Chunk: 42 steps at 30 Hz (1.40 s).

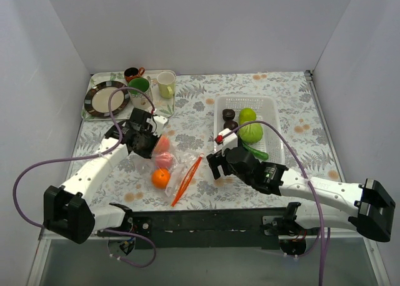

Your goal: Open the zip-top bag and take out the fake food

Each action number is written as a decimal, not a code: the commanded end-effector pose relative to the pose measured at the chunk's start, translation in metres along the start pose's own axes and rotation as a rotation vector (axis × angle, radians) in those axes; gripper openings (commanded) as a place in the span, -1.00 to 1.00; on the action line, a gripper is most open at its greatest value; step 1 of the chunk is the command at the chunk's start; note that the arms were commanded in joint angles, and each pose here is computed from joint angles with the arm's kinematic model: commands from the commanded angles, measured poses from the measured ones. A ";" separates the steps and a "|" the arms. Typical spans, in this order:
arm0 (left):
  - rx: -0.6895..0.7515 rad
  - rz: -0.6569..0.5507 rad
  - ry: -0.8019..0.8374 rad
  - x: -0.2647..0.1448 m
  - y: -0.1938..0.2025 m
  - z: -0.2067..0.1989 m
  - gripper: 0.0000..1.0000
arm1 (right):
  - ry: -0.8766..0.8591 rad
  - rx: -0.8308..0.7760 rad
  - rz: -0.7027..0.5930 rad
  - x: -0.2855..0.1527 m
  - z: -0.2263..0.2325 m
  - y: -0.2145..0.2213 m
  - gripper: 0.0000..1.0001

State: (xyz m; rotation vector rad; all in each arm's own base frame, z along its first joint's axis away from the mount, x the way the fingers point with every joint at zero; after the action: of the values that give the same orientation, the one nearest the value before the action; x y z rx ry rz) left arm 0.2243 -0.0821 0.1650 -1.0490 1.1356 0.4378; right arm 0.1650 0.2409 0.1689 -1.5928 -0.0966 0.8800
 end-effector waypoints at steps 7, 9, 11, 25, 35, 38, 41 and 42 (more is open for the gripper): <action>0.079 -0.206 -0.367 -0.050 -0.054 0.045 -1.00 | -0.023 0.003 -0.061 0.003 0.013 -0.019 0.90; 0.076 -0.212 -0.339 -0.048 -0.054 0.042 -1.00 | -0.042 0.000 -0.049 0.004 0.018 -0.015 0.90; 0.046 -0.169 -0.239 -0.036 -0.043 0.028 -1.00 | -0.063 -0.005 -0.056 0.006 0.025 -0.013 0.90; 0.102 -0.014 -0.394 0.033 0.027 0.043 -1.00 | -0.256 -0.079 -0.067 0.031 0.108 -0.001 0.86; 0.140 0.042 -0.383 0.058 0.049 0.042 -1.00 | -0.249 -0.179 -0.074 0.070 0.133 0.000 0.87; 0.145 0.048 -0.368 0.065 0.051 0.040 -1.00 | -0.250 -0.209 -0.075 0.083 0.139 -0.001 0.88; 0.158 0.062 -0.368 0.070 0.054 0.040 -1.00 | -0.267 -0.221 -0.066 0.095 0.143 0.001 0.89; 0.171 0.071 -0.370 0.071 0.056 0.041 -1.00 | -0.277 -0.222 -0.060 0.098 0.144 0.003 0.89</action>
State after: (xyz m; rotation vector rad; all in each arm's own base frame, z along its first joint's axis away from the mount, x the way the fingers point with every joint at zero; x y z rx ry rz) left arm 0.2296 -0.0342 0.0819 -0.7670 0.8721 0.5783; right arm 0.1403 0.3876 0.1152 -1.6892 -0.3678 1.0863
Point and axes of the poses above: each gripper's point midway between its finger pads, its own x axis out along the fingers, its own z axis along the line the jaws close on, y = z × x, the point moved 5 cm from there along -x, back along the fingers, and after that the axes turned 2 degrees about x, right-handed, at the moved point
